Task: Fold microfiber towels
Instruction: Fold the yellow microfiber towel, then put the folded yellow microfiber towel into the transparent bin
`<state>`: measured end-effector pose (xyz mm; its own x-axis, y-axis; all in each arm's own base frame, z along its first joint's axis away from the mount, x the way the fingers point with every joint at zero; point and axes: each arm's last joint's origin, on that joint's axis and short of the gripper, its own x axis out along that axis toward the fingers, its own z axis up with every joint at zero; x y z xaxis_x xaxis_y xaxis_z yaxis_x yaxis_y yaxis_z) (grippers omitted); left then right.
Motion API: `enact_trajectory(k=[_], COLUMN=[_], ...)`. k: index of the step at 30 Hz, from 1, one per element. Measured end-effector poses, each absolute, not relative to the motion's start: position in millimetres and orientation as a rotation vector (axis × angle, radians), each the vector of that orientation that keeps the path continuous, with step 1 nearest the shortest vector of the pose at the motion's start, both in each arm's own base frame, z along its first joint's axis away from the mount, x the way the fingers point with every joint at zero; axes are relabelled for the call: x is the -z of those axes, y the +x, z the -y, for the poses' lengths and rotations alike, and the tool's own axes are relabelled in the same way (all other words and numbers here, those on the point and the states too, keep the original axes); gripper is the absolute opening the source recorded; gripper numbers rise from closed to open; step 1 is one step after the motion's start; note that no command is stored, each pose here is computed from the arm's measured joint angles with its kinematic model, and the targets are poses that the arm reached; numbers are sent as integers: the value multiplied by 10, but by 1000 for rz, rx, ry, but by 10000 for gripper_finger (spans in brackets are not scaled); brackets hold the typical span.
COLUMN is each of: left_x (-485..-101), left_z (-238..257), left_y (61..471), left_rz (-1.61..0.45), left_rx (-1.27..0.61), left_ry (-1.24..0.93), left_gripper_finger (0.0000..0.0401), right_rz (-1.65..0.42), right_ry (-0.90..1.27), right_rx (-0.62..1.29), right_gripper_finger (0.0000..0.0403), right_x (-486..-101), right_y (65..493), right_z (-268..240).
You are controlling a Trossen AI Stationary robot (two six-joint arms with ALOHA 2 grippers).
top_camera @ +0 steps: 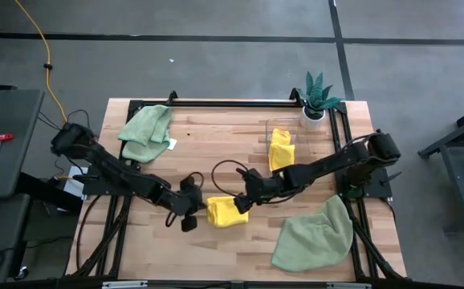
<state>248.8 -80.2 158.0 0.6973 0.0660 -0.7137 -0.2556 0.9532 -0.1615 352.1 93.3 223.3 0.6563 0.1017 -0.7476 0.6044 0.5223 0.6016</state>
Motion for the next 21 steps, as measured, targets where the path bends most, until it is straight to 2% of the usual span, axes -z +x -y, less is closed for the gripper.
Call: enact_trajectory(k=[7,10,21], left_x=[-1837,-1852,-1591], left_z=[797,817,897], left_y=[2365,2373,2501], left_rz=[-672,-634,-711], left_rx=[-249,-274,-239], left_ry=[-301,-309,-345], left_gripper_finger=[14,28,87], right_rz=[-988,-980,-999], right_ry=[1037,1042,1077], right_rx=[427,502,579], right_gripper_finger=[239,239,239], right_x=[-2140,-2100,-1903], right_y=[3328,3283,3356], right_z=[-1153,-1211,-1211])
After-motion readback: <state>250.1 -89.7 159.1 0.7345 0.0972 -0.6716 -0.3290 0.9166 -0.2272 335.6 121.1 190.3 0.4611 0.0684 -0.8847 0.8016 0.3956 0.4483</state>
